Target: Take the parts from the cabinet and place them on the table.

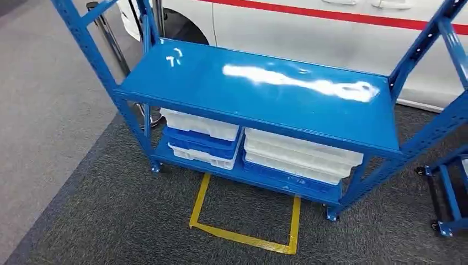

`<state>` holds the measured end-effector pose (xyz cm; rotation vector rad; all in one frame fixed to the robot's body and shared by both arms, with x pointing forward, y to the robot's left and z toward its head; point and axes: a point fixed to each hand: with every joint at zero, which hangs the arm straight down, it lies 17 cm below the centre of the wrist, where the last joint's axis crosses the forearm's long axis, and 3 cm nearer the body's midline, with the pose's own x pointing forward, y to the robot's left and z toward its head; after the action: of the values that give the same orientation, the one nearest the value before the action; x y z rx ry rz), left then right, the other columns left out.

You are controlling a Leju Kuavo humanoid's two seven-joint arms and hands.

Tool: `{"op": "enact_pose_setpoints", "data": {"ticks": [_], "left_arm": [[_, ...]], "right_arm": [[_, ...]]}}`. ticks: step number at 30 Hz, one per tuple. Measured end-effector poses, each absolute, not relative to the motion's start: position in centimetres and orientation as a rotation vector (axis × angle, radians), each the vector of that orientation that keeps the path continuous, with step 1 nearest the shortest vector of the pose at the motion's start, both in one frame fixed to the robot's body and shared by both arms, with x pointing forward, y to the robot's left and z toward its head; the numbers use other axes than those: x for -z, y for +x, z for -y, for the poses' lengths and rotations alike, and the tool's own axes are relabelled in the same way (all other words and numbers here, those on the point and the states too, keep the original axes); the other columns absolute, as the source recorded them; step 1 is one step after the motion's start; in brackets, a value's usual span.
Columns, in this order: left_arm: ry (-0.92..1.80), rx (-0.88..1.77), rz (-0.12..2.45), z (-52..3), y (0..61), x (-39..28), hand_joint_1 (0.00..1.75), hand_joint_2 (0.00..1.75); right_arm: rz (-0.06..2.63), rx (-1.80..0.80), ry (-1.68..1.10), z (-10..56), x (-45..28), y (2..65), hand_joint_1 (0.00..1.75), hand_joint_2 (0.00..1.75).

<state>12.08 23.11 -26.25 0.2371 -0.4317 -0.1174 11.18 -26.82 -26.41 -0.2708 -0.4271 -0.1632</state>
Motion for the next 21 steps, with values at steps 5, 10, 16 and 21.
{"op": "enact_pose_setpoints", "data": {"ticks": [5, 10, 16, 21], "left_arm": [[0.237, 0.118, 0.428, -23.11, 11.86, 26.30, 0.00, 0.00], [0.237, 0.119, 0.421, -23.17, 11.50, 26.38, 0.00, 0.00], [0.238, 0.125, 0.423, -23.18, 11.72, 26.35, 0.00, 0.00], [0.237, 0.126, 0.420, -23.11, 11.61, 26.37, 0.00, 0.00]], "right_arm": [[0.433, 0.148, -0.255, 26.45, 26.38, 11.51, 0.00, 0.00], [0.416, 0.140, -0.252, 26.31, 26.51, 11.24, 0.00, 0.00], [0.378, 0.144, -0.268, 26.55, 26.72, 10.67, 0.00, 1.75], [0.370, 0.142, -0.276, 26.70, 26.76, 10.53, 0.00, 1.75]]}}
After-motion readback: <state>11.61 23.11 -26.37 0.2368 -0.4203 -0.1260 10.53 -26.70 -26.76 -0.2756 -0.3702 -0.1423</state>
